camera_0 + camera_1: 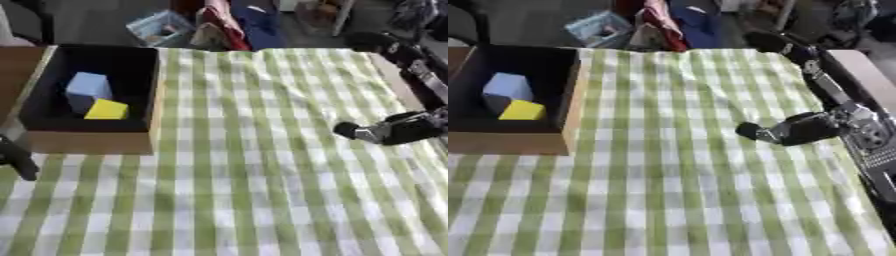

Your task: Pick up objects on the table and place them in the box.

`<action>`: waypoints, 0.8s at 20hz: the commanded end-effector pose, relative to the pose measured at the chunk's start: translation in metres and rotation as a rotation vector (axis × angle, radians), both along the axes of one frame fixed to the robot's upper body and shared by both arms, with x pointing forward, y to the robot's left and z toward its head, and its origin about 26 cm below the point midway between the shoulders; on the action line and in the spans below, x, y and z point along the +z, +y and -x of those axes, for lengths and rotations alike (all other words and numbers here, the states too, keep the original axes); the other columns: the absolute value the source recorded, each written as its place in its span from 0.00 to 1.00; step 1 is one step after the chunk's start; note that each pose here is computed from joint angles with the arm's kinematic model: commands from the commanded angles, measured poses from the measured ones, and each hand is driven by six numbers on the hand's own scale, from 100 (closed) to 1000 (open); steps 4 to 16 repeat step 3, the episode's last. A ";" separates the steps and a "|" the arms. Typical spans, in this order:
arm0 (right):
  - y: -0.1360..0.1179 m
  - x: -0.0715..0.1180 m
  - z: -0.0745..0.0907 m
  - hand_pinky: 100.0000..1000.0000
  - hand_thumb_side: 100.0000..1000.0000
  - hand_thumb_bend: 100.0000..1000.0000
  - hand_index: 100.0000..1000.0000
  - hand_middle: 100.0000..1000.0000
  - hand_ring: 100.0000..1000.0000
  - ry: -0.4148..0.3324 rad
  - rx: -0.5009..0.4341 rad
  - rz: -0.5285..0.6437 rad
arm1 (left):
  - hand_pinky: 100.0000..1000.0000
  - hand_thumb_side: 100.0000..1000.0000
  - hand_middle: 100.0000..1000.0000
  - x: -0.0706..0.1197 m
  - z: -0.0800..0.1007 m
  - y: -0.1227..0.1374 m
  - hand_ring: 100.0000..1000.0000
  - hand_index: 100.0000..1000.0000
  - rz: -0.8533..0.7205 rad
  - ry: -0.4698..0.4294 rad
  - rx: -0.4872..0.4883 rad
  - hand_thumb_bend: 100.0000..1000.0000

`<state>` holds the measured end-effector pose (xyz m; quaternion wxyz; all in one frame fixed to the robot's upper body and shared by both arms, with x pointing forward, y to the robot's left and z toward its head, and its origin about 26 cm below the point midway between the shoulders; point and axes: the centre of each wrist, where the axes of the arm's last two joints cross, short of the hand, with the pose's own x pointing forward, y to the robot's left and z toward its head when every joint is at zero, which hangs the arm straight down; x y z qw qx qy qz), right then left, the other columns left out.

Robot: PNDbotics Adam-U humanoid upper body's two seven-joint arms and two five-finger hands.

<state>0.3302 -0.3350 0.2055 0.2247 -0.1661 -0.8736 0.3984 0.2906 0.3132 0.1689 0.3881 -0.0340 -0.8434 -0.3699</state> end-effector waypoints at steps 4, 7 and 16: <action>-0.002 0.002 0.003 0.86 0.19 0.31 0.97 0.85 0.86 0.011 -0.011 -0.042 | 0.59 0.68 0.51 0.005 0.002 0.004 0.49 0.68 -0.021 -0.028 0.019 0.00; -0.002 0.002 0.003 0.86 0.19 0.31 0.97 0.85 0.86 0.011 -0.011 -0.042 | 0.59 0.68 0.51 0.005 0.002 0.004 0.49 0.68 -0.021 -0.028 0.019 0.00; -0.002 0.002 0.003 0.86 0.19 0.31 0.97 0.85 0.86 0.011 -0.011 -0.042 | 0.59 0.68 0.51 0.005 0.002 0.004 0.49 0.68 -0.021 -0.028 0.019 0.00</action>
